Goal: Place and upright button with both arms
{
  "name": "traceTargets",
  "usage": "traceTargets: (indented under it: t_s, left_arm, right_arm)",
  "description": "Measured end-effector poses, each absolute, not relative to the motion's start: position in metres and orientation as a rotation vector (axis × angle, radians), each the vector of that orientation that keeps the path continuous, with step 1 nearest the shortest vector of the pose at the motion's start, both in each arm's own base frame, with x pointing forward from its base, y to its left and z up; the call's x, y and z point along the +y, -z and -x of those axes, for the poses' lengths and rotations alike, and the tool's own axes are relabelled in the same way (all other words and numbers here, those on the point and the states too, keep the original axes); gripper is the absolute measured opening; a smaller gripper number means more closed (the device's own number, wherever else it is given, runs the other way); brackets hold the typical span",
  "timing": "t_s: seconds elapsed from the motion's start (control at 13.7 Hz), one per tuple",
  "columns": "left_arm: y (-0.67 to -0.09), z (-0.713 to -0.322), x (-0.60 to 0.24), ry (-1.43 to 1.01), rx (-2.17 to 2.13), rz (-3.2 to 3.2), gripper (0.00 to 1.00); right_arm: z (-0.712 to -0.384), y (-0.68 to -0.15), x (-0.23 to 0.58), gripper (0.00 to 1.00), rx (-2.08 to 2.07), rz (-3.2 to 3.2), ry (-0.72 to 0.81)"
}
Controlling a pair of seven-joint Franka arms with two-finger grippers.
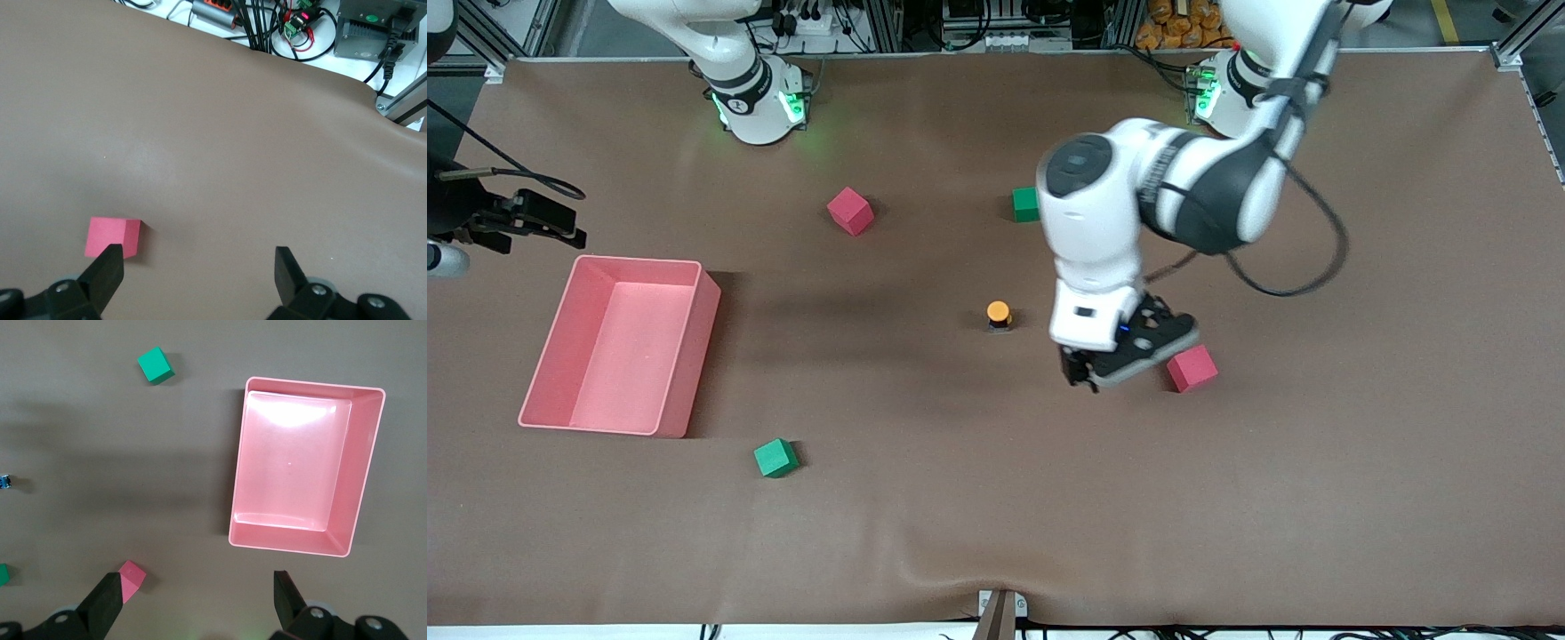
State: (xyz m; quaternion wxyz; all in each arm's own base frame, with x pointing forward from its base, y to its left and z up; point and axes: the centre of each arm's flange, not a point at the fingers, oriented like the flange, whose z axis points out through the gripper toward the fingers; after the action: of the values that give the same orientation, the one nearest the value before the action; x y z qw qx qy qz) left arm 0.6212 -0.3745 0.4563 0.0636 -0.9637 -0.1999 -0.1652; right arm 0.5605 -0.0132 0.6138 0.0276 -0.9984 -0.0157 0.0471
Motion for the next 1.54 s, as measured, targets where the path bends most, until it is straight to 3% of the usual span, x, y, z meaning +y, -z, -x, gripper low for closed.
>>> traceTargets:
  t_s: [0.22, 0.51, 1.17, 1.54]
  left_arm:
    - [-0.490, -0.650, -0.306, 0.417, -0.609, 3.020, 1.00]
    - [-0.541, -0.658, -0.237, 0.318, -0.562, 3.172, 1.00]
    - [-0.648, -0.591, -0.154, 0.133, -0.399, 3.135, 1.00]
    - [-0.705, -0.529, -0.122, 0.080, -0.354, 3.126, 1.00]
  right_arm:
    - [-0.561, -0.613, -0.012, 1.00, -0.050, 3.082, -0.148]
    - [-0.561, -0.613, -0.012, 1.00, -0.051, 3.082, -0.148]
    - [-0.561, -0.613, -0.012, 1.00, -0.051, 3.082, -0.150]
    - [-0.561, -0.613, -0.012, 1.00, -0.050, 3.082, -0.150]
